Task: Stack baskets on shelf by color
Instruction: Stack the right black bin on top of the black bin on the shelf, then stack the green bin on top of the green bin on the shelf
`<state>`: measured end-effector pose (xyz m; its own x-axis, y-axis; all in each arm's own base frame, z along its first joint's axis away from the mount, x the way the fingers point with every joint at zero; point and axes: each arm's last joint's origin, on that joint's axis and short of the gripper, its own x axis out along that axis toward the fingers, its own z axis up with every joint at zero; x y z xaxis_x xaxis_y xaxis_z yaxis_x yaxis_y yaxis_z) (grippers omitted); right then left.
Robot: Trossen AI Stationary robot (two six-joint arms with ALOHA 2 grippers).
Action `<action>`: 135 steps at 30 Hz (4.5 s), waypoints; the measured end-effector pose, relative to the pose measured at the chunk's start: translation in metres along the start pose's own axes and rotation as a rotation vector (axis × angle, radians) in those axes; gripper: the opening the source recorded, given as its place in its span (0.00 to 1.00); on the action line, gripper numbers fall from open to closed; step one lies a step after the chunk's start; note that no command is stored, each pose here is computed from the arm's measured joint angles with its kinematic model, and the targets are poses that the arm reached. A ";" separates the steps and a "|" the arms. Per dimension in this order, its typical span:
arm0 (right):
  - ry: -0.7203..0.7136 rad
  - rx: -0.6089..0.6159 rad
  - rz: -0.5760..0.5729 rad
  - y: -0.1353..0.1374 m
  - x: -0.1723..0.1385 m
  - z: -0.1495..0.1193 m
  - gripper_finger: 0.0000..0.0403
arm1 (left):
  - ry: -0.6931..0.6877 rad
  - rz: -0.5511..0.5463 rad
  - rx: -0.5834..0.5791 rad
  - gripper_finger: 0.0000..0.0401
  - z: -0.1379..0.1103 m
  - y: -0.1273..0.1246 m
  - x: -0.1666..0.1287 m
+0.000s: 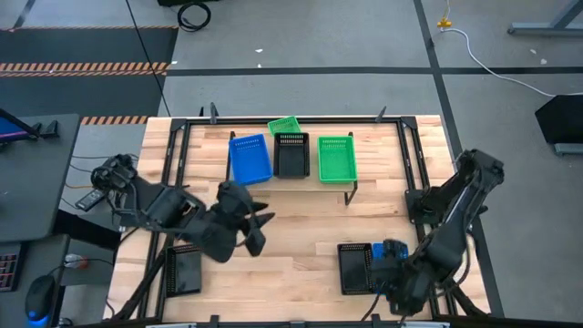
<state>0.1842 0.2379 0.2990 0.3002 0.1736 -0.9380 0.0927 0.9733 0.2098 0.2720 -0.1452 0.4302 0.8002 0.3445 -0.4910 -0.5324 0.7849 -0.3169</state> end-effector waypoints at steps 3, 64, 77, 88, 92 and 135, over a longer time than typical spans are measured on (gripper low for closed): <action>0.014 0.013 0.023 0.013 0.023 0.005 0.65 | -0.012 -0.034 -0.021 0.35 -0.006 -0.007 -0.009; -0.121 -0.331 -0.318 -0.098 -0.045 0.205 0.02 | -0.217 0.000 -0.089 0.30 -0.018 -0.016 -0.034; -0.280 -0.224 -0.337 -0.198 -0.063 0.253 0.02 | -0.251 0.012 -0.086 0.30 -0.017 -0.017 -0.035; -0.287 -0.145 -0.244 -0.214 -0.065 0.256 0.02 | -0.253 0.016 -0.083 0.30 -0.015 -0.016 -0.033; -0.269 -0.154 -0.240 -0.213 -0.060 0.256 0.02 | -0.257 0.026 -0.062 0.30 -0.013 -0.015 -0.032; -0.259 0.136 -0.056 -0.182 -0.094 0.217 0.36 | -0.090 -0.007 0.208 0.30 0.008 0.029 -0.064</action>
<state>0.3457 0.0119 0.4086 0.5218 0.0593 -0.8510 0.2373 0.9481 0.2116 0.2076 -0.1404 0.4585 0.8303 0.3756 -0.4118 -0.4654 0.8737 -0.1415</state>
